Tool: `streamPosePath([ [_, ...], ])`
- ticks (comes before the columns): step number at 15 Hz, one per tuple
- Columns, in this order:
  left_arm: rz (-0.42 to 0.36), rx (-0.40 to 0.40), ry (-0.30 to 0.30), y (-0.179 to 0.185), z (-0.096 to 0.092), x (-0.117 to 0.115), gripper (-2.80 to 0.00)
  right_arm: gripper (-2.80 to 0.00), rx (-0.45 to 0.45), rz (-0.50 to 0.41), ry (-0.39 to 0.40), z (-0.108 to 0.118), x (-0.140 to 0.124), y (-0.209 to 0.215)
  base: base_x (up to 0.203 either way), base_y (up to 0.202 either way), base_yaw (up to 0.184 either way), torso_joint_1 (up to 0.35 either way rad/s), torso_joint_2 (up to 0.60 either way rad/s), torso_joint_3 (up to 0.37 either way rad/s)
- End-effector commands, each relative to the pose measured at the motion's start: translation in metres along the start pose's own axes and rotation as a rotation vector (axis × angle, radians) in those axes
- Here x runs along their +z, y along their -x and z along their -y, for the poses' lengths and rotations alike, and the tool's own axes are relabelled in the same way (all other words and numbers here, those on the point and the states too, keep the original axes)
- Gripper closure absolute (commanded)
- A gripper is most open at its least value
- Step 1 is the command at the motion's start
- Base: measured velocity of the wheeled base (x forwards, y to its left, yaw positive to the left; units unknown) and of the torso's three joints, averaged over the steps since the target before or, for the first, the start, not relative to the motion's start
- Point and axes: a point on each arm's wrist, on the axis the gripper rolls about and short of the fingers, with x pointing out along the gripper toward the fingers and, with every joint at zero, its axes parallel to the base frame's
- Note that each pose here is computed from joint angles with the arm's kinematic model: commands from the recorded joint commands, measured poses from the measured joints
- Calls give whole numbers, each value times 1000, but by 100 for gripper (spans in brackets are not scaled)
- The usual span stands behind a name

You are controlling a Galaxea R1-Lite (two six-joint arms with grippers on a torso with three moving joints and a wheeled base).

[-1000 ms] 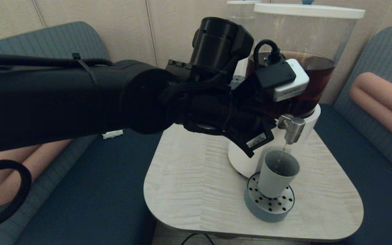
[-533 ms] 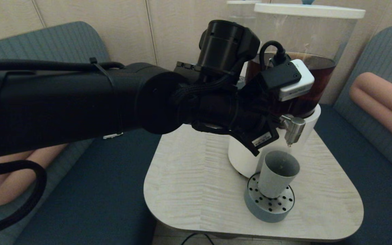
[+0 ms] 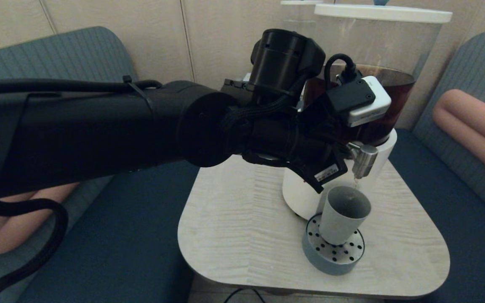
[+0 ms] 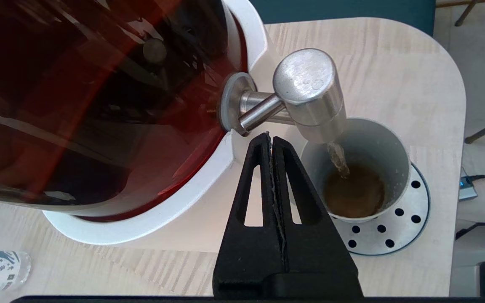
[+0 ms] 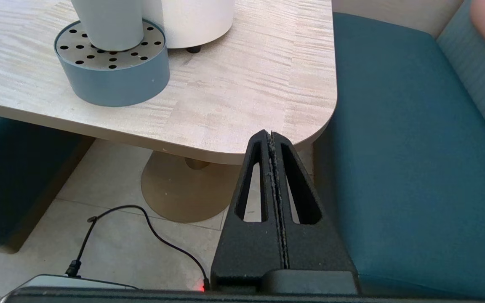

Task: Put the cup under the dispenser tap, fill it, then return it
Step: Turn off the faucet

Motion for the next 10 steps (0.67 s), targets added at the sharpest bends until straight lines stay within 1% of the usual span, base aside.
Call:
streamPosePath([
  [1, -1, -1, -3, -1, 0, 0, 0, 0, 1, 1, 1, 0, 0, 0, 0, 0, 0, 0, 0, 0],
  [5, 5, 4, -5, -1, -1, 1, 0, 0, 1, 2, 1, 0, 0, 0, 0, 0, 0, 0, 0, 0],
  [10, 23, 18, -22, -5, -2, 0, 0, 0, 1, 2, 1, 0, 0, 0, 0, 0, 0, 0, 0, 0],
])
